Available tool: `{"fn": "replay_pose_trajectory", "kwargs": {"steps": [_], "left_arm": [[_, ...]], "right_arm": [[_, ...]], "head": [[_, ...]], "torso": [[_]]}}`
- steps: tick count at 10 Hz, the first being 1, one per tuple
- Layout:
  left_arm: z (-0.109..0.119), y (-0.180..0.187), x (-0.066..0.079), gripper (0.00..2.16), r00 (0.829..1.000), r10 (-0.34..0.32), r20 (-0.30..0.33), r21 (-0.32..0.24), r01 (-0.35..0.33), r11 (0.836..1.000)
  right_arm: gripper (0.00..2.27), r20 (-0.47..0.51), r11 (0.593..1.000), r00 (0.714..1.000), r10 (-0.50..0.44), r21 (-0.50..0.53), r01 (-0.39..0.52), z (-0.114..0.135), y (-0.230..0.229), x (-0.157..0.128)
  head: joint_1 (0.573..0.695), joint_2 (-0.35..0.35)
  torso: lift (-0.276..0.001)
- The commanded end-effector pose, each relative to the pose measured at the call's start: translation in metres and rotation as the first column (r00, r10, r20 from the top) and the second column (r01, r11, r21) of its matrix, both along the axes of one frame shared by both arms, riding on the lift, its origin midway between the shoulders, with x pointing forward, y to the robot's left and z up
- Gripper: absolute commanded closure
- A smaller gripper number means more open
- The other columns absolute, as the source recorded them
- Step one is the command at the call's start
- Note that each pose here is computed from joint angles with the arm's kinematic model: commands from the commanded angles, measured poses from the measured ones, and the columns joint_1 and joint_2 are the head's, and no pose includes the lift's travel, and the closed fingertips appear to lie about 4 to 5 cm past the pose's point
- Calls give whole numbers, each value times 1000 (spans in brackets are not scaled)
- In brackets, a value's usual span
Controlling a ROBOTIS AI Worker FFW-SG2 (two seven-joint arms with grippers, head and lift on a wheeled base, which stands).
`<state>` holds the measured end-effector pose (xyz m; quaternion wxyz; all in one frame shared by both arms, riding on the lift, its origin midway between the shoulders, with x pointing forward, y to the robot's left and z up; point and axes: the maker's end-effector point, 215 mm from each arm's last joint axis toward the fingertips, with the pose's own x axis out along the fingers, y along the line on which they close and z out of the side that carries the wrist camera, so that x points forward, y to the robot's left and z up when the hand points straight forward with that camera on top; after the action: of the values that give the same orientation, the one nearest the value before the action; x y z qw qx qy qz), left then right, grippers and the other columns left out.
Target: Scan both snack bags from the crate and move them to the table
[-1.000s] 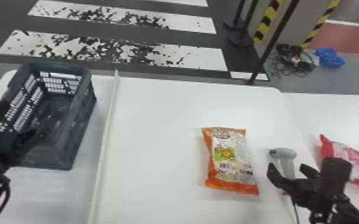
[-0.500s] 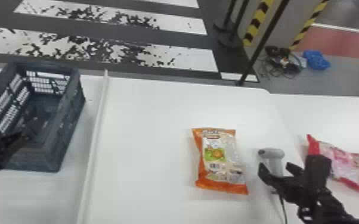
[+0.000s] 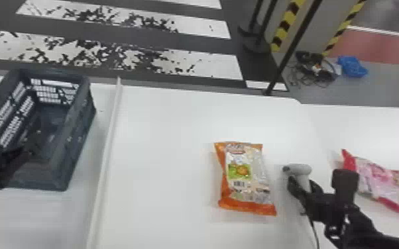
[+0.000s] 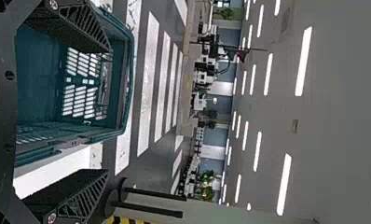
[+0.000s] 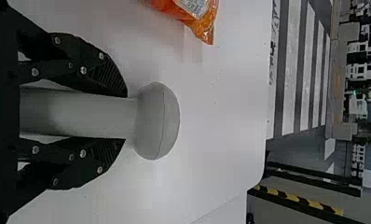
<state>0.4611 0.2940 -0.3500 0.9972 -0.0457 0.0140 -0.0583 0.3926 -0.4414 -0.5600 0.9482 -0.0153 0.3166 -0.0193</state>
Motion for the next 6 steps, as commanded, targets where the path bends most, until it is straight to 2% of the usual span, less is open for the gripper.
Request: {"fn": "replay_pose_trajectory", "kwargs": {"steps": [1, 3, 5, 6], "left_arm": [[0, 1, 1, 80, 1000, 2, 2, -4, -2, 1000], [-2, 1, 1, 80, 1000, 3, 0, -6, -3, 1000], [2, -1, 0, 80, 1000, 0, 31, -13, 0, 1000], [0, -3, 1, 80, 999, -3, 32, -13, 3, 1000]], "right_arm": [[2246, 16, 1000, 1000, -4, 0, 4, 6, 2, 2], [2246, 82, 1000, 996, -26, 12, 25, 39, 8, -2], [2246, 171, 999, 985, -30, 47, 23, 91, 28, -12], [2246, 188, 994, 981, -43, 105, 24, 111, 43, -19]], "head": [[695, -193], [695, -190], [695, -181], [695, -168]], "torso": [[-87], [-87], [-87], [-87]]}}
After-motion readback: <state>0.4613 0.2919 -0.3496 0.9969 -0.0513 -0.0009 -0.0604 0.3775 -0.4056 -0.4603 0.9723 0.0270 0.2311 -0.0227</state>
